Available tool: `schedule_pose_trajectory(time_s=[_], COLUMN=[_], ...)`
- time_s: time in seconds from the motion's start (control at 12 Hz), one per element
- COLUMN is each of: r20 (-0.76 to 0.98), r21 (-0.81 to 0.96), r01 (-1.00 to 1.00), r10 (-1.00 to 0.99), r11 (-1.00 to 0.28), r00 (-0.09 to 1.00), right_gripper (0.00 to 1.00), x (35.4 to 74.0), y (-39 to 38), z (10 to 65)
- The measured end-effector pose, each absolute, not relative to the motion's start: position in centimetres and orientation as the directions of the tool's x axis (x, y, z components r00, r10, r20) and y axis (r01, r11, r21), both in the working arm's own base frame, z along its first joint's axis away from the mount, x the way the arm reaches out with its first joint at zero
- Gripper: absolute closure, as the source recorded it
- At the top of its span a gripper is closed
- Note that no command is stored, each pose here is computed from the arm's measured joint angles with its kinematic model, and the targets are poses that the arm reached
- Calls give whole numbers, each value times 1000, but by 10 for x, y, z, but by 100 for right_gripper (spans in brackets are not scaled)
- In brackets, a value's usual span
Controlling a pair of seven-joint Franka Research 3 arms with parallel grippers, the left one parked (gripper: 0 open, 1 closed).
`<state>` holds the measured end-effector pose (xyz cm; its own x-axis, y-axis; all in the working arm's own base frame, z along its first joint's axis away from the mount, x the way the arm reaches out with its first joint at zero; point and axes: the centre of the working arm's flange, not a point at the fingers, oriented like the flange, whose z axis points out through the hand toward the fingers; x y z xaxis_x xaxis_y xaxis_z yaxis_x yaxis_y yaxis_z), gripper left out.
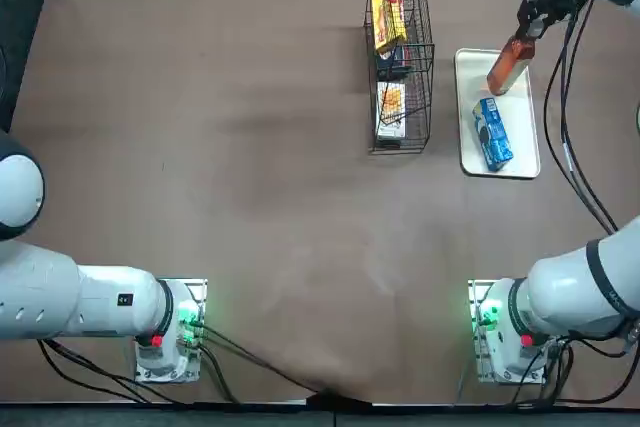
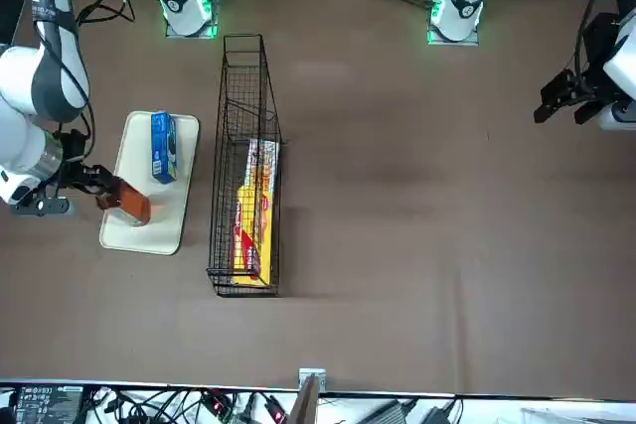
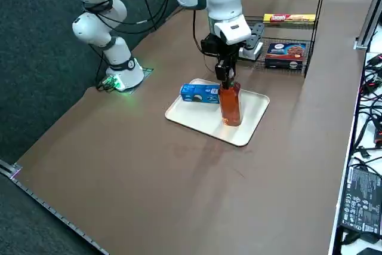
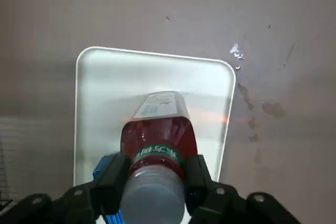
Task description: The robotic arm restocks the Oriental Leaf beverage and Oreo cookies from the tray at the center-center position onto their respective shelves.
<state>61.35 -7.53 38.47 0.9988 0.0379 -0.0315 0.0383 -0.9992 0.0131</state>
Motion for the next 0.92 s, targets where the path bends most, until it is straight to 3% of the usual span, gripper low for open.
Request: schedule_pose_trajectory(time_s=[0.5, 0.92], r20=[-38, -35], r21=[-64, -184], r01=[-8, -32], r10=[-5, -26], r11=[-998, -982], r00=[999, 999], right_gripper=[41, 41], x=[613, 619], y=[-71, -58], z=[393, 459])
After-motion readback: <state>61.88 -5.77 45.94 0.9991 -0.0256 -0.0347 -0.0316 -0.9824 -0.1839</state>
